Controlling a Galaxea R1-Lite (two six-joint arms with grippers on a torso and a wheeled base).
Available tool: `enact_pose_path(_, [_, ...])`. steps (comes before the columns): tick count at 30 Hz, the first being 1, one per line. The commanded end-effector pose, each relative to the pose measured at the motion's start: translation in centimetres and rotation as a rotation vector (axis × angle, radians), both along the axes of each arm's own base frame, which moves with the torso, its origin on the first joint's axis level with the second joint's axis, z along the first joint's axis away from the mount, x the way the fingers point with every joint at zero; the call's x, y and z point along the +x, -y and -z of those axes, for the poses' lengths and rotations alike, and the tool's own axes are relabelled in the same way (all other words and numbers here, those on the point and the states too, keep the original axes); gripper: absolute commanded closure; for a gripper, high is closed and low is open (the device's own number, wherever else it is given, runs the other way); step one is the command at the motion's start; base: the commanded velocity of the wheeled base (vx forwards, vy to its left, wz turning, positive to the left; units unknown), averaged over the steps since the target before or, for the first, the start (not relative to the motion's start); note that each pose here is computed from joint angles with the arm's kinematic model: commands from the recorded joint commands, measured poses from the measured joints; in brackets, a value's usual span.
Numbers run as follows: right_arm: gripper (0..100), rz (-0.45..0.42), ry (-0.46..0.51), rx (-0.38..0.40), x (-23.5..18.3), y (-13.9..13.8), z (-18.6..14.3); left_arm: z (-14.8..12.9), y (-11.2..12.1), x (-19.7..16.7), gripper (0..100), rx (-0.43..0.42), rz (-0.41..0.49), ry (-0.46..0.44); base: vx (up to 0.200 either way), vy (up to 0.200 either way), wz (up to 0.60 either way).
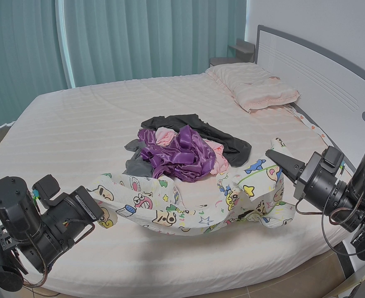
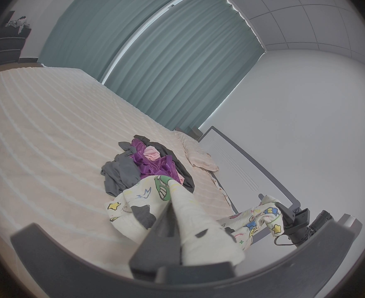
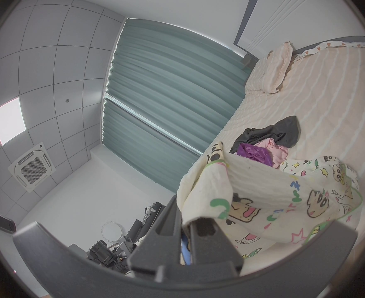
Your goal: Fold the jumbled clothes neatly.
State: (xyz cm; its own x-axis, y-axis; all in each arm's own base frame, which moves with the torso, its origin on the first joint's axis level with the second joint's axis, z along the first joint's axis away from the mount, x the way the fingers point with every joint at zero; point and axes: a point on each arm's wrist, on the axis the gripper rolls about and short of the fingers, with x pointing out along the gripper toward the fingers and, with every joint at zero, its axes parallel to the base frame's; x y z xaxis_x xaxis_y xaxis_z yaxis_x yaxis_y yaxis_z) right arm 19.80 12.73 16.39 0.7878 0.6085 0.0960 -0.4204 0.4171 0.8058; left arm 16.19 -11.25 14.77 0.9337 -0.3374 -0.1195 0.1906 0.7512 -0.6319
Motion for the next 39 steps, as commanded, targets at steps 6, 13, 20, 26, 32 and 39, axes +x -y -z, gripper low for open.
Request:
enact_pose_path(6, [100, 0.005, 0.0, 0.0, 0.15, 0.1, 0.01, -0.13, -0.09, -0.16, 100, -0.004, -0.001, 0.006, 0.0, 0.2, 0.0])
enact_pose_path(13, [100, 0.007, 0.004, 0.0, 0.11, 0.13, -0.07, -0.12, -0.2, -0.34, 100, 0.002, 0.0, 0.008, 0.0, 0.2, 0.0])
enact_pose_path(20, [100, 0.007, 0.002, 0.0, 0.13, 0.11, -0.03, -0.18, -0.23, -0.38, 100, 0.001, -0.001, 0.011, 0.0, 0.2, 0.0])
enact_pose_path(26, [100, 0.005, 0.001, 0.001, 0.11, 0.08, -0.03, -0.15, -0.21, -0.36, 100, 0.001, -0.001, 0.009, 0.0, 0.2, 0.0])
enact_pose_path(32, [100, 0.002, -0.003, -0.002, 0.14, -0.02, 0.08, -0.12, -0.2, -0.34, 100, 0.002, 0.0, 0.008, 0.0, 0.2, 0.0])
enact_pose_path(39, [100, 0.001, 0.001, -0.001, 0.07, -0.02, 0.01, -0.15, -0.21, -0.36, 100, 0.001, -0.001, 0.009, 0.0, 0.2, 0.0])
